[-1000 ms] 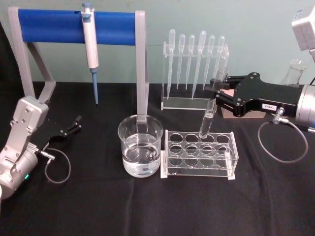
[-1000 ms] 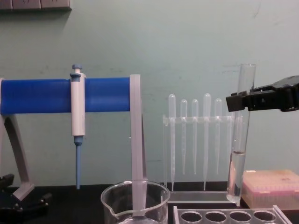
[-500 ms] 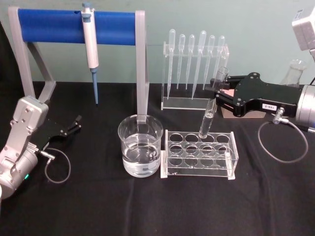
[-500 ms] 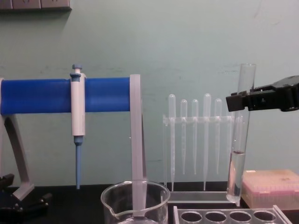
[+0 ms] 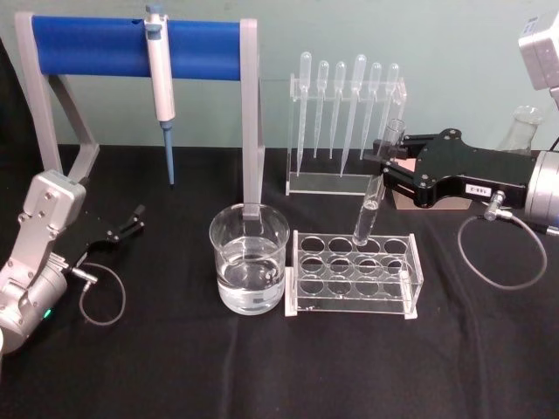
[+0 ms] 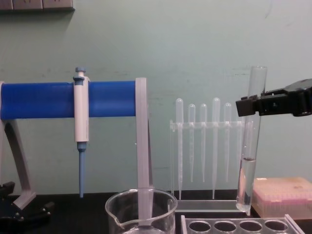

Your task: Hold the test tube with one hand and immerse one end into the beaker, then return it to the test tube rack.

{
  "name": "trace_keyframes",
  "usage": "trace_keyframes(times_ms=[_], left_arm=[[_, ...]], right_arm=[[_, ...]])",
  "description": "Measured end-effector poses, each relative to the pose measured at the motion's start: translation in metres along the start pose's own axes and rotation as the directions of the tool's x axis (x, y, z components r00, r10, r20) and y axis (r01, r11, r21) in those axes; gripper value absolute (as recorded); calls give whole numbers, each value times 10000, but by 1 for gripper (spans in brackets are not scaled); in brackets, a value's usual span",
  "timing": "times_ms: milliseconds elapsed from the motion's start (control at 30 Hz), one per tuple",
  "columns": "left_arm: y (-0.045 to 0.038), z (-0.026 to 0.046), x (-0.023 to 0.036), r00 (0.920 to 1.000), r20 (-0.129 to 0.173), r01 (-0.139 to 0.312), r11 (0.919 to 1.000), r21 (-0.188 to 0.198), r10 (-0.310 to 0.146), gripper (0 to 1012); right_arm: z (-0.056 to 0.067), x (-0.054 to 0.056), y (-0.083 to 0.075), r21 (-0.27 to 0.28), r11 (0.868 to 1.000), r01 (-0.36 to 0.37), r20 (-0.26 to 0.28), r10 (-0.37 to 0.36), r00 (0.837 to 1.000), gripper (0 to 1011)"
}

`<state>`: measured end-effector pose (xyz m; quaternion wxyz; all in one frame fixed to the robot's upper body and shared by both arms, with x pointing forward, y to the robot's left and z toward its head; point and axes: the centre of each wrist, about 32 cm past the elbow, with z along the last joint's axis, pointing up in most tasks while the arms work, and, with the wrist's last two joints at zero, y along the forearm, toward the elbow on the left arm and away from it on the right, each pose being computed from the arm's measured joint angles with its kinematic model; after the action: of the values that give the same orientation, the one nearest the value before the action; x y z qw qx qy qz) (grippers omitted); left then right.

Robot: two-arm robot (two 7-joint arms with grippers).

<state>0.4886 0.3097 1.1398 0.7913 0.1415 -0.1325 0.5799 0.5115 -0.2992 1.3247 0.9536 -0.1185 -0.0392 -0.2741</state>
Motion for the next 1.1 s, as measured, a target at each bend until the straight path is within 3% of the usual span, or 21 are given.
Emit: trace_keyframes(times_ms=[1100], left_arm=[[0,0,0,10000,0,0,10000,0,0,1000]], right_arm=[[0,0,0,-1,10000,-2,-1,2,10000,224]])
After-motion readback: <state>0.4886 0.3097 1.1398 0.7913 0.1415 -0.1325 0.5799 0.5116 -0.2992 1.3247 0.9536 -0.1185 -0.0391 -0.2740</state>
